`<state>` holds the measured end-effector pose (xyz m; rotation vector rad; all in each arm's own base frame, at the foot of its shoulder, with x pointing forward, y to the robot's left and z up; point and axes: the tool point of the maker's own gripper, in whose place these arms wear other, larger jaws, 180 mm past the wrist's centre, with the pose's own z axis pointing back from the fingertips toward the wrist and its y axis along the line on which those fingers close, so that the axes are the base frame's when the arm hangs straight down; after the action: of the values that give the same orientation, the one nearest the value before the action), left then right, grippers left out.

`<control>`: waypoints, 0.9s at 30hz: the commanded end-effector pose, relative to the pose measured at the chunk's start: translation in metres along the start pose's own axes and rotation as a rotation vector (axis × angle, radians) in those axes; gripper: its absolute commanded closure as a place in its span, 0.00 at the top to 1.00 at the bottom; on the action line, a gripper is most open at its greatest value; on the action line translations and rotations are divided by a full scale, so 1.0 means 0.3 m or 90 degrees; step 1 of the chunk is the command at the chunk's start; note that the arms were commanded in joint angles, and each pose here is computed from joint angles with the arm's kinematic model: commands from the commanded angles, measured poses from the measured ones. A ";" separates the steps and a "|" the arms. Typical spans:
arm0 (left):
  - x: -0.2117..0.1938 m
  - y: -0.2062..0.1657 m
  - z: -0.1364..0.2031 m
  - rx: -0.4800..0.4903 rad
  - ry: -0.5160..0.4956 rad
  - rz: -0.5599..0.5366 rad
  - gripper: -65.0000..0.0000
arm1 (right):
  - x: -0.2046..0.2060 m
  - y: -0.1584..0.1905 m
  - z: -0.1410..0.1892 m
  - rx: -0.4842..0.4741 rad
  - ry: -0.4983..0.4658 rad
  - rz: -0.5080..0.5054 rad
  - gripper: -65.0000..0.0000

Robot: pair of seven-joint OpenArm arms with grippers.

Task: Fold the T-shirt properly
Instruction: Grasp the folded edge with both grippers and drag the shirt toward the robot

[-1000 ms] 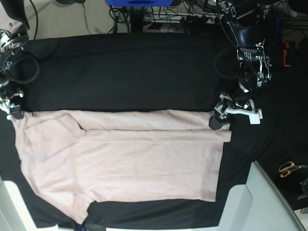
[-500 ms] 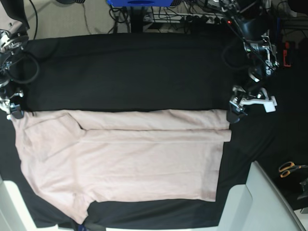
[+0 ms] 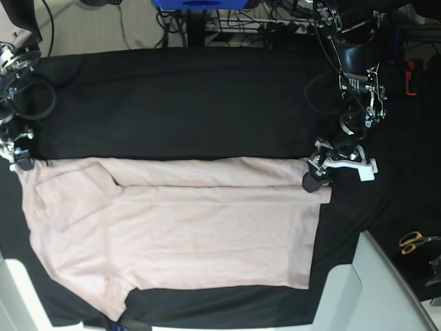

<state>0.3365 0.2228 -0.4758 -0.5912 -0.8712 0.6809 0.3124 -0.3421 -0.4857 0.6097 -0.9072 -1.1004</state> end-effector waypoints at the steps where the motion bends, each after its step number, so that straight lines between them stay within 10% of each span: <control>1: -0.032 0.023 0.007 0.017 0.028 -0.007 0.71 | 0.049 0.031 -0.001 0.014 -0.016 0.012 0.00; 5: -0.039 0.040 0.018 0.024 0.027 -0.003 0.67 | 0.049 0.031 -0.001 0.014 -0.016 0.012 0.00; 11: -0.034 0.034 0.013 0.021 0.028 -0.005 0.01 | 0.049 0.031 -0.001 0.014 -0.016 0.012 0.00; 27: 0.027 0.072 0.112 0.038 0.072 -0.090 0.00 | 0.098 -0.001 0.067 -0.007 0.007 0.072 0.00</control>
<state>0.2941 0.2419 -0.4830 -0.5043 -0.7288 0.5516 0.2877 -0.3478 -0.4881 0.5640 -0.8248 -1.0135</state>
